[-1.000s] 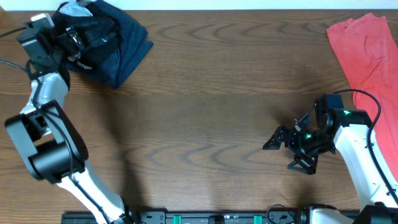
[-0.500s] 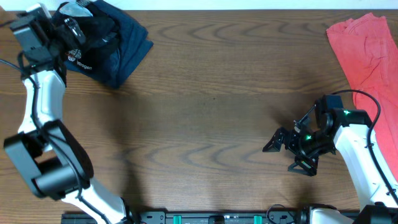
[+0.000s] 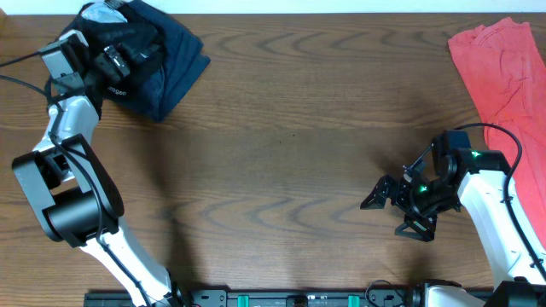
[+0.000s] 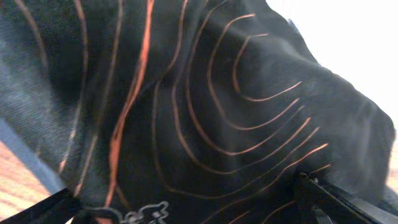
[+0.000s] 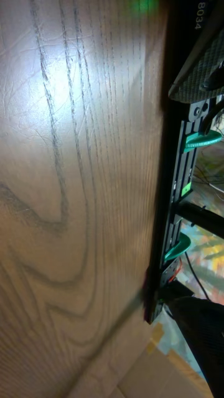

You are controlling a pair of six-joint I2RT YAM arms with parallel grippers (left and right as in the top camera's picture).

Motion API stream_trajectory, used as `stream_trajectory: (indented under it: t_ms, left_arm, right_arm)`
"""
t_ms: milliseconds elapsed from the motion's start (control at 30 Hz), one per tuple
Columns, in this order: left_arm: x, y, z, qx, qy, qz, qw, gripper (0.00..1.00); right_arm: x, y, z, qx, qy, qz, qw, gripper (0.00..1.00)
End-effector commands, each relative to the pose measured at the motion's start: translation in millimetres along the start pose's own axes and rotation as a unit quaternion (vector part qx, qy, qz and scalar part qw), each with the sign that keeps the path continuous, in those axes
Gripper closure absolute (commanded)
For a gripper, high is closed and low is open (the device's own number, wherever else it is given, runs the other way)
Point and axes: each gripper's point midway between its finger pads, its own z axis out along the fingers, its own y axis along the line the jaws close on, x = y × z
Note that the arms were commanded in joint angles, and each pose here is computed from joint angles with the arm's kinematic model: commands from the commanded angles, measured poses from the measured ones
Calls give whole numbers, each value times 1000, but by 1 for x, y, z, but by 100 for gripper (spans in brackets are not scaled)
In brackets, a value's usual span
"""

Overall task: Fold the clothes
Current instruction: 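Lower the jersey onto the folded navy stack and release with the left gripper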

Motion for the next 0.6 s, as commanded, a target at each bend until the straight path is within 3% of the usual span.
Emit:
stream_trajectory:
  t_ms: [0,67,100,367,567]
  left_arm:
    - [3,-6,4,15,4,-5,1000,2]
    - [5,-12,3,31,10,-5,999,1]
    - [6,-16,3,41,13,-5,999,5]
    - [9,-28,1,76,25,-42,996,70]
    - [17,-43,-3,117,51,-64,990,75]
  right_arm:
    - [-3,3,-5,-7,-10,-11,1000,3]
    - [-3,3,-5,-7,-10,-11,1000,3]
    - [-3,3,-5,-7,-10,-11,1000,3]
    - [-3,3,-5,-7,-10,-11,1000,3]
    - [-3,3,-5,-7,-10,-11,1000,3]
